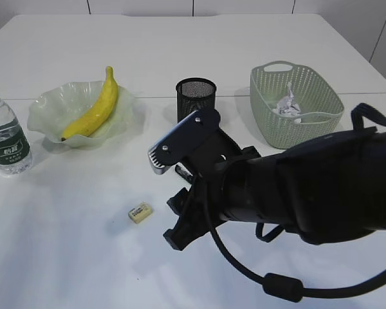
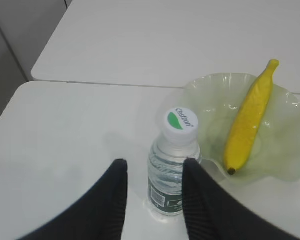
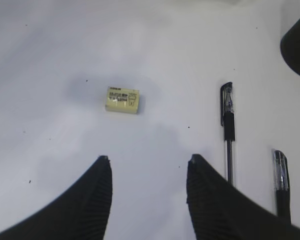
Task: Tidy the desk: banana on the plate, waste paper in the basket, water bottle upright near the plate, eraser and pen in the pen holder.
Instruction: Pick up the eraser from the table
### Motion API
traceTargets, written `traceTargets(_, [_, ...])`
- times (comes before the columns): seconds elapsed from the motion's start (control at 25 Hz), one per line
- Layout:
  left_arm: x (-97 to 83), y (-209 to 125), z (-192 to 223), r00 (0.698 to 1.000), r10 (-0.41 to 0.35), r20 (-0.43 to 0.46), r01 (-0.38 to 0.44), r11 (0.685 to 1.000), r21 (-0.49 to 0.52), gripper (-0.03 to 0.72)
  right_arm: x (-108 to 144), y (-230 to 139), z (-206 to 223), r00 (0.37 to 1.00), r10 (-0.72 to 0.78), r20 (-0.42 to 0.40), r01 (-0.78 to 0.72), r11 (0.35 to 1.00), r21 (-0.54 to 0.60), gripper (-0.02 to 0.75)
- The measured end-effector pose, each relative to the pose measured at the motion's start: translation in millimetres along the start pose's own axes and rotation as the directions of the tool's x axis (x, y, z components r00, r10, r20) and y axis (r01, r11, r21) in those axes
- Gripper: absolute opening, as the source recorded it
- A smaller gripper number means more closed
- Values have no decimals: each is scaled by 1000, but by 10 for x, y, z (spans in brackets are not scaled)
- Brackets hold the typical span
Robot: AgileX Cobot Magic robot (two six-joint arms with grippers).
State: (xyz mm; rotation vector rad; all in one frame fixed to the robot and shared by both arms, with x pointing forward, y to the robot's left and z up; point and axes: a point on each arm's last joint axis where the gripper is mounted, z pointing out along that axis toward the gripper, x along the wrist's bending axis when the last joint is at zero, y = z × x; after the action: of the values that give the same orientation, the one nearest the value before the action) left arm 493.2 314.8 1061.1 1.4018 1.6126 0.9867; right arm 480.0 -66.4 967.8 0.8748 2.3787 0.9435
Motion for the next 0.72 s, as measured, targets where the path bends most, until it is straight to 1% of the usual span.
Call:
traceTargets(0.36, [28,-15,-1,1000,-8,-31,8,1000,16,254,-14,239,118,1000,-12,6,13,999,-48,372])
traceTargets(0.56, [31,-17,-1,999,-14,-34,15,1000,18,254,-15,256,133,994,106,1,-106,993,-51,372])
traceTargets(0.72, [31,-17,-1,999,-19,-34,20,1000,18,254,-15,256,133,975,223,-6,-223,973,-51,372])
